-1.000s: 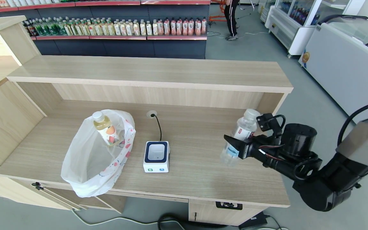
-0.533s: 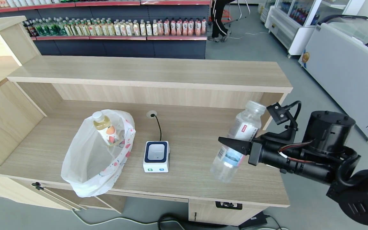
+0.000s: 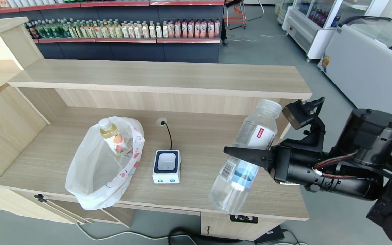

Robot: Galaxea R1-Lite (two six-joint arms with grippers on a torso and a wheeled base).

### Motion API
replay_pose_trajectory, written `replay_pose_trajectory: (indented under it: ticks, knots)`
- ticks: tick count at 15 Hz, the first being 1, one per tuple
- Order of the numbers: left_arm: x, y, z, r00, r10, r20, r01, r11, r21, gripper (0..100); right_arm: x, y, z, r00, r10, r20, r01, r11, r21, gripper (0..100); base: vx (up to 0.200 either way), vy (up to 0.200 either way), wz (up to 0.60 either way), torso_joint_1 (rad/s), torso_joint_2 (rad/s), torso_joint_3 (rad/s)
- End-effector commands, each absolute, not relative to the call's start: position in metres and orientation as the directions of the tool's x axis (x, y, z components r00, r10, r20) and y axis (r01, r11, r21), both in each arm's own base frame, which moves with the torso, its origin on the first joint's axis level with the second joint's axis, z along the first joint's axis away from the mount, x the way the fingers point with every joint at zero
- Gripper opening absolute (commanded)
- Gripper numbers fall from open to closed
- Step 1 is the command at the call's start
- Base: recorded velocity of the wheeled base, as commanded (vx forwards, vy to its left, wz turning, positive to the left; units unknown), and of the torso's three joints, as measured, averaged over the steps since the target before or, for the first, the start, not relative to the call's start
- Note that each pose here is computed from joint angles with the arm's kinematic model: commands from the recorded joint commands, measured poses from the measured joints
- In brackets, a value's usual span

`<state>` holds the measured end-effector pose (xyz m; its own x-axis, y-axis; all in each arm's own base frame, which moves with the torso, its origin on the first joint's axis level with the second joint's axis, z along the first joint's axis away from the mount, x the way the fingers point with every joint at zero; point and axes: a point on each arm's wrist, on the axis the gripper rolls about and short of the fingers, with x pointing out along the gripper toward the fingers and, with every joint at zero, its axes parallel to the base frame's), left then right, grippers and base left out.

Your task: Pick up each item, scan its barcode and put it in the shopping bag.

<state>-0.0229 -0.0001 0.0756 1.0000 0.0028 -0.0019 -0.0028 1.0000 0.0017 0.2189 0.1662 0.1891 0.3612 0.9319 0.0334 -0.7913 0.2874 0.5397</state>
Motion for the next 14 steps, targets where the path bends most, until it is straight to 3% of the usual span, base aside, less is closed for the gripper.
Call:
replay_pose_trajectory:
  ticks: [1, 6, 8, 12, 14]
  knots:
    - [-0.023, 0.000, 0.076, 1.000, 0.003, -0.002, -0.003, 1.000, 0.002, 100, 0.222, 0.170, 0.181, 0.355, 0.934, 0.024, -0.789, 0.286, 0.543, 0, 0.000, 0.000, 0.00, 0.000, 0.00, 0.000]
    - [-0.023, 0.000, 0.076, 1.000, 0.003, -0.002, -0.003, 1.000, 0.002, 100, 0.234, 0.185, 0.169, 0.263, 0.955, 0.137, -0.875, 0.176, 0.452, 0, 0.000, 0.000, 0.00, 0.000, 0.00, 0.000]
    - [-0.023, 0.000, 0.076, 1.000, 0.003, -0.002, -0.003, 1.000, 0.002, 100, 0.236, 0.187, 0.161, 0.214, 0.966, 0.142, -0.929, 0.157, 0.334, 0, 0.000, 0.000, 0.00, 0.000, 0.00, 0.000]
    - [-0.023, 0.000, 0.076, 1.000, 0.003, -0.002, -0.003, 1.000, 0.002, 100, 0.235, 0.178, 0.156, 0.028, 0.994, 0.110, -0.998, 0.021, 0.061, 0, 0.000, 0.000, 0.00, 0.000, 0.00, 0.000]
    - [-0.023, 0.000, 0.076, 1.000, 0.003, -0.002, -0.003, 1.000, 0.002, 100, 0.235, 0.175, 0.156, 0.015, 0.991, 0.132, -1.000, 0.012, 0.021, 0, 0.000, 0.000, 0.00, 0.000, 0.00, 0.000]
